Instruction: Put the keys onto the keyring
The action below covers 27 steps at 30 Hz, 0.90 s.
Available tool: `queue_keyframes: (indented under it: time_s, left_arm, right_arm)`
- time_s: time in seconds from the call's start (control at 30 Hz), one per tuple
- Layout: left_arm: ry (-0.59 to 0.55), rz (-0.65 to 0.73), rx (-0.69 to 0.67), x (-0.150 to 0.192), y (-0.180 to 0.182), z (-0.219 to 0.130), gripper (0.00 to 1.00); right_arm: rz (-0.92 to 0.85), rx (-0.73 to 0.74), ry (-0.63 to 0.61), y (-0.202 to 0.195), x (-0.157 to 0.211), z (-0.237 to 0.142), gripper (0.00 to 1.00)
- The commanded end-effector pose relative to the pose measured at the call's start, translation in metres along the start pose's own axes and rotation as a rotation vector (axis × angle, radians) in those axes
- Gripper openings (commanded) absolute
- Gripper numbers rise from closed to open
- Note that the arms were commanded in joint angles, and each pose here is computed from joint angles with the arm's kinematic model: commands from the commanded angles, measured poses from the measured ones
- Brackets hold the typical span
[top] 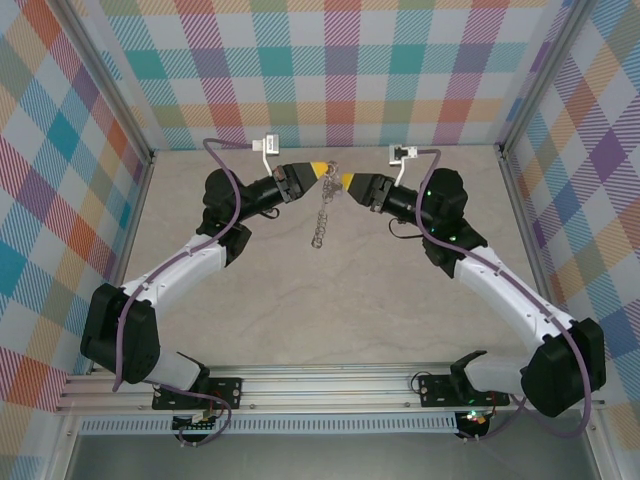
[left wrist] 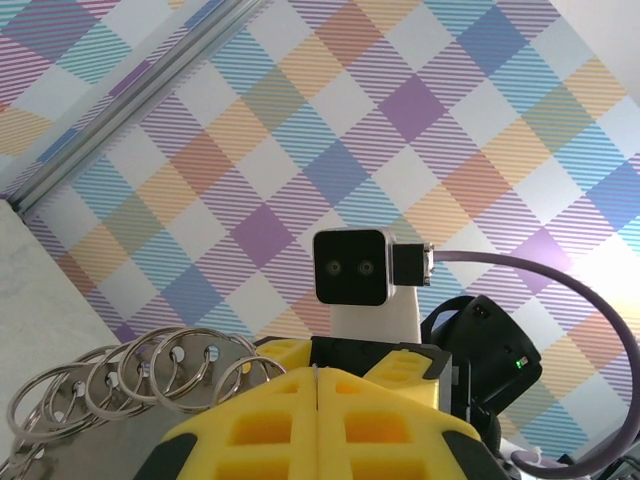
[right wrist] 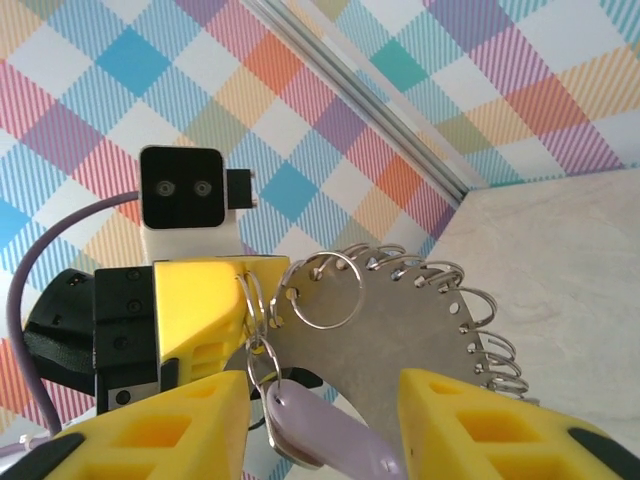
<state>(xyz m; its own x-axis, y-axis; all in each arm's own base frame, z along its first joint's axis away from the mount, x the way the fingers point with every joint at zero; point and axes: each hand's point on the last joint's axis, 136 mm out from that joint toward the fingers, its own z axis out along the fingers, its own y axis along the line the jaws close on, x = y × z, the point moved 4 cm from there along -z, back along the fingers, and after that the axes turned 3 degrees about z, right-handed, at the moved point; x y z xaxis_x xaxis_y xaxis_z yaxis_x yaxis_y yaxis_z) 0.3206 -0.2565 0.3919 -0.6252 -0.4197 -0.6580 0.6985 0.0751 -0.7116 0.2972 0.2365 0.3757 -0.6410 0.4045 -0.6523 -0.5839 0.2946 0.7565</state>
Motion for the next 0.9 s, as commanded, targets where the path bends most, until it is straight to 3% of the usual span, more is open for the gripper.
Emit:
queue_keyframes:
  time_s: [0.0, 0.87]
  left_arm:
    - [-0.052, 0.044, 0.078, -0.012, -0.027, 0.000, 0.00]
    - [-0.069, 0.024, 0.088, -0.015, -0.023, 0.004, 0.00]
  right_arm:
    - [-0.037, -0.112, -0.034, 0.023, -0.011, -0.001, 0.41]
    - [0.027, -0.191, 0.031, 0.019, 0.001, 0.013, 0.20]
